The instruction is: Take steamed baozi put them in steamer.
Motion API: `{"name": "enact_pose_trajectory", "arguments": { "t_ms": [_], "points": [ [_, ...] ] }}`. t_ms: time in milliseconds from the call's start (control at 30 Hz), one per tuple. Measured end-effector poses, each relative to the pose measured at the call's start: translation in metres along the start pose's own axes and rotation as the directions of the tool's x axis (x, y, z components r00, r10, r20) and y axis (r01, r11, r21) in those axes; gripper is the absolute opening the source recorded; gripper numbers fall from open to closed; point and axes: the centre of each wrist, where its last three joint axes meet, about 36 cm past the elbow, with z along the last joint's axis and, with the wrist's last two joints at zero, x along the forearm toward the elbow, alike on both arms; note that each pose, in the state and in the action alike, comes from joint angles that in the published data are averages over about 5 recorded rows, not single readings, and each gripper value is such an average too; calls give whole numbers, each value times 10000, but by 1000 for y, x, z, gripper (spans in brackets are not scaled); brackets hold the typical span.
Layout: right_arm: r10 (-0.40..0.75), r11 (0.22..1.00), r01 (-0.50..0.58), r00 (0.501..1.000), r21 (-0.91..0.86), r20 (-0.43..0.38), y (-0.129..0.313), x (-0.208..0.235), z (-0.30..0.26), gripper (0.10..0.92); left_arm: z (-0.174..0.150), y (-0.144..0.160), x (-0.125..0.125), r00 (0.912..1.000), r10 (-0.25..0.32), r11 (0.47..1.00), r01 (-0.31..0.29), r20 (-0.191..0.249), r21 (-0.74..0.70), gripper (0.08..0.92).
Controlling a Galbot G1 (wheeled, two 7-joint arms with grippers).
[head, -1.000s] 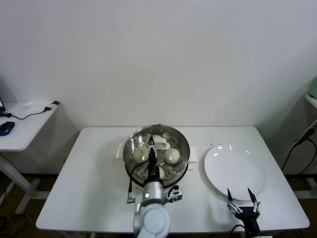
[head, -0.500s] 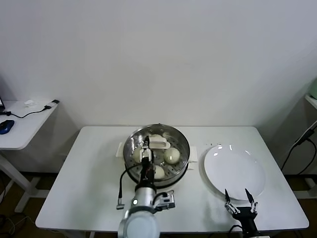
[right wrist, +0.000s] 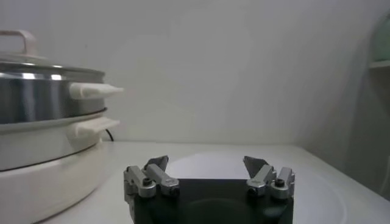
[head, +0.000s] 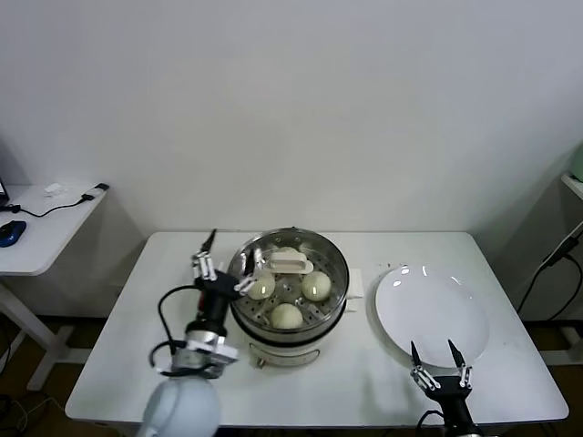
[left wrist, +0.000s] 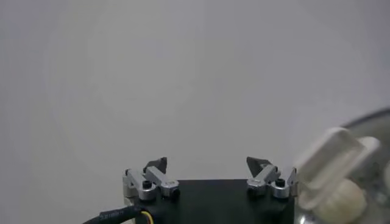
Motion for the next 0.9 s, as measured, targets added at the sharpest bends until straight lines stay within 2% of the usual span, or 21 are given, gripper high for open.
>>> {"name": "enact_pose_trajectory", "arguments": {
  "t_ms": [200, 400, 667, 900],
  "points": [
    [109, 9999, -109, 9994, -28, 335, -2, -2, 0, 823, 51, 35, 14, 9997, -128, 9644, 180, -213, 2639, 823],
    [239, 9997, -235, 9984, -91, 511, -2, -1, 1, 823, 97, 40, 37, 9988, -4, 8976, 216, -483, 4402, 823],
    [418, 9989, -405, 9971, -217, 636, -2, -1, 4, 823, 148, 21, 68, 9959, 162, 8424, 343, -888, 5378, 823],
    [472, 9986, -456, 9968, -260, 651, -2, 0, 6, 823, 171, 7, 90, 9939, 275, 8222, 380, -1064, 5679, 823]
  ]
}}
